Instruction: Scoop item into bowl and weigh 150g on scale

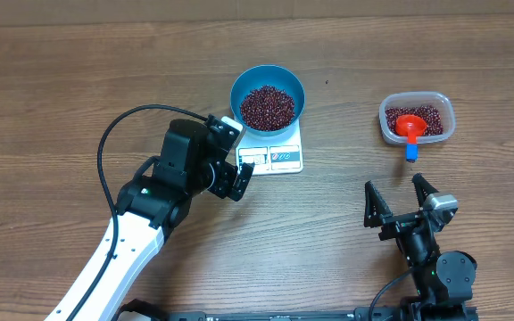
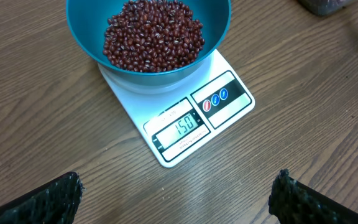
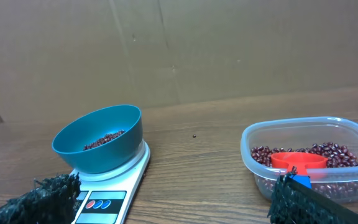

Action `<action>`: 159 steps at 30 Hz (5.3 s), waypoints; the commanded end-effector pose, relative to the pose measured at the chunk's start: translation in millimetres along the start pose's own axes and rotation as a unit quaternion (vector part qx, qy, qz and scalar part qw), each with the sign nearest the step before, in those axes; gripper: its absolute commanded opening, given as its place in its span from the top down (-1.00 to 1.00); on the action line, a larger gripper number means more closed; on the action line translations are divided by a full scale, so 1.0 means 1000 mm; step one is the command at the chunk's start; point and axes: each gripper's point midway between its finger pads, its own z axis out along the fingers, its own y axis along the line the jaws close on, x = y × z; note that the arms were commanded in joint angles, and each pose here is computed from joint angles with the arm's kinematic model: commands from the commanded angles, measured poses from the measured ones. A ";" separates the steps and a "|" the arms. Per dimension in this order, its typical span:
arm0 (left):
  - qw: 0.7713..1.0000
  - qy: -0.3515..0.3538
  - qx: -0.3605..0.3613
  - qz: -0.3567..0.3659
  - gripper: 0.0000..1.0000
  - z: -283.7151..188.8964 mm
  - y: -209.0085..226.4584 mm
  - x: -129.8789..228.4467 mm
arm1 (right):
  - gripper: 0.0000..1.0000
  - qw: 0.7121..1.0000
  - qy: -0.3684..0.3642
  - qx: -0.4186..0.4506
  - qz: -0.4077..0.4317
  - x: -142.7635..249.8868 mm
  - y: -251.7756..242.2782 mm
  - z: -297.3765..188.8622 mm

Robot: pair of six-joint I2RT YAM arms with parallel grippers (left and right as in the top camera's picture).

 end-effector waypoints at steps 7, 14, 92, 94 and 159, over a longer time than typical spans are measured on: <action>1.000 -0.009 0.003 0.003 -0.99 -0.002 0.000 -0.007 | -1.00 1.000 -0.003 -0.001 -0.003 0.002 0.000 0.000; 1.000 -0.009 0.003 0.003 -0.99 -0.002 0.000 -0.007 | -1.00 1.000 -0.003 -0.001 -0.003 0.002 0.000 0.000; 0.906 -0.338 -0.253 0.013 -0.99 -0.099 0.092 0.096 | -1.00 1.000 -0.003 -0.001 -0.003 0.002 0.000 0.000; 0.906 -0.338 -0.253 0.013 -0.99 -0.099 0.092 0.096 | -1.00 1.000 -0.003 -0.001 -0.003 0.002 0.000 0.000; 0.906 -0.338 -0.253 0.013 -0.99 -0.099 0.092 0.096 | -1.00 1.000 -0.003 -0.001 -0.003 0.002 0.000 0.000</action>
